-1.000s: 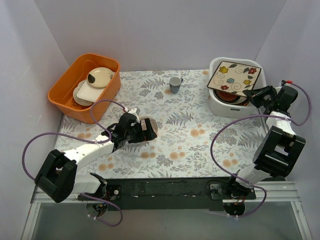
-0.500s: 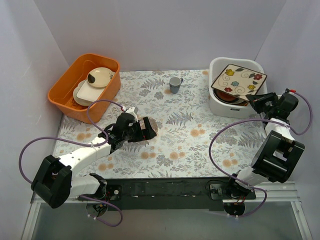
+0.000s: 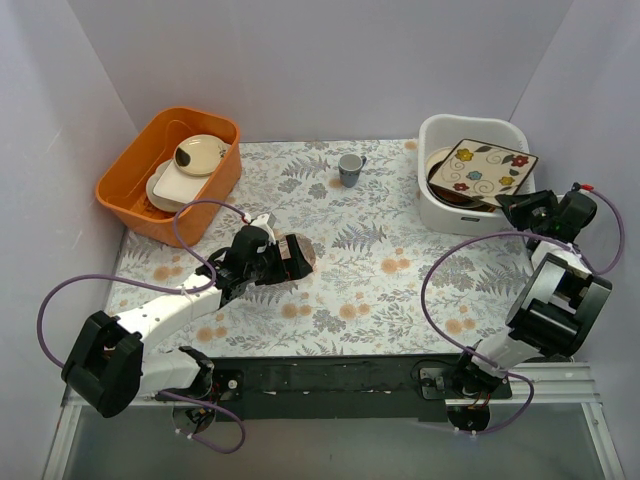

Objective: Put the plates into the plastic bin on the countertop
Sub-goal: Place the plate in the plastic bin.

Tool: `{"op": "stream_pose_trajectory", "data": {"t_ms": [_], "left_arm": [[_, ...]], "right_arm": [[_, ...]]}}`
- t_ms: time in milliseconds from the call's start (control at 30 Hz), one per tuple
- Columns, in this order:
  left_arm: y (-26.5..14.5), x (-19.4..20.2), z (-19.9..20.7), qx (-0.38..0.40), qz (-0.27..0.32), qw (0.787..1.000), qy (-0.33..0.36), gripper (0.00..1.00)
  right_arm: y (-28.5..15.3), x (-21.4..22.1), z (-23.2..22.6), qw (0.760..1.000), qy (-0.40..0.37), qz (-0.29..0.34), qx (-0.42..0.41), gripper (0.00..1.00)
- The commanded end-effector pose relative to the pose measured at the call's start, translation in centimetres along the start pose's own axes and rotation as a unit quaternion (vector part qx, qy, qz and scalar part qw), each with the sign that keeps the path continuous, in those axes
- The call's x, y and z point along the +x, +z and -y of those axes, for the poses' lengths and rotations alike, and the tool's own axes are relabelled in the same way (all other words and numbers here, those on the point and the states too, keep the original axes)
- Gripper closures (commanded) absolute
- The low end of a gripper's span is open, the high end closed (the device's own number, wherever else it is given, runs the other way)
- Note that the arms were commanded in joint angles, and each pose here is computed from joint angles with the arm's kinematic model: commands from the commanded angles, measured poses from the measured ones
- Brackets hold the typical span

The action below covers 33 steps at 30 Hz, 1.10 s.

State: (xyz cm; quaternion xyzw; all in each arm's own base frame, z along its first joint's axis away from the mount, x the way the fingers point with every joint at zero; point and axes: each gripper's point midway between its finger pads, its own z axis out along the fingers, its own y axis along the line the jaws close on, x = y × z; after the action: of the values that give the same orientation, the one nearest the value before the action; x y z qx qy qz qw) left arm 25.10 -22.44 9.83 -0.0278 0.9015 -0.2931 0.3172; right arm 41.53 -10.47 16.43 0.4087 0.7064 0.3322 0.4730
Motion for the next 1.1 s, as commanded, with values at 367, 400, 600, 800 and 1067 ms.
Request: {"op": "stream_pose_trajectory", "data": {"t_ms": [367, 400, 600, 800, 1067], "left_arm": [[0.7, -0.3, 0.9, 0.021, -0.005, 1.000, 0.006, 0.02], [0.7, -0.2, 0.9, 0.021, -0.006, 1.000, 0.005, 0.02], [0.6, -0.1, 0.8, 0.022, -0.003, 1.000, 0.001, 0.02], [0.4, -0.1, 0.6, 0.018, 0.001, 1.000, -0.001, 0.02], [0.1, -0.2, 0.4, 0.011, 0.004, 1.000, -0.005, 0.02]], "right_arm": [[0.3, 0.3, -6.0, 0.988, -0.141, -0.030, -0.050, 0.23], [0.1, 0.3, -5.6, 0.989, -0.142, -0.030, -0.030, 0.18], [-2.9, -0.9, -7.3, 0.981, -0.191, 0.015, 0.000, 0.09], [-6.0, -0.6, -8.0, 0.975, -0.218, 0.047, 0.007, 0.08], [-6.5, 2.5, -9.8, 0.965, -0.260, 0.025, -0.011, 0.07]]}}
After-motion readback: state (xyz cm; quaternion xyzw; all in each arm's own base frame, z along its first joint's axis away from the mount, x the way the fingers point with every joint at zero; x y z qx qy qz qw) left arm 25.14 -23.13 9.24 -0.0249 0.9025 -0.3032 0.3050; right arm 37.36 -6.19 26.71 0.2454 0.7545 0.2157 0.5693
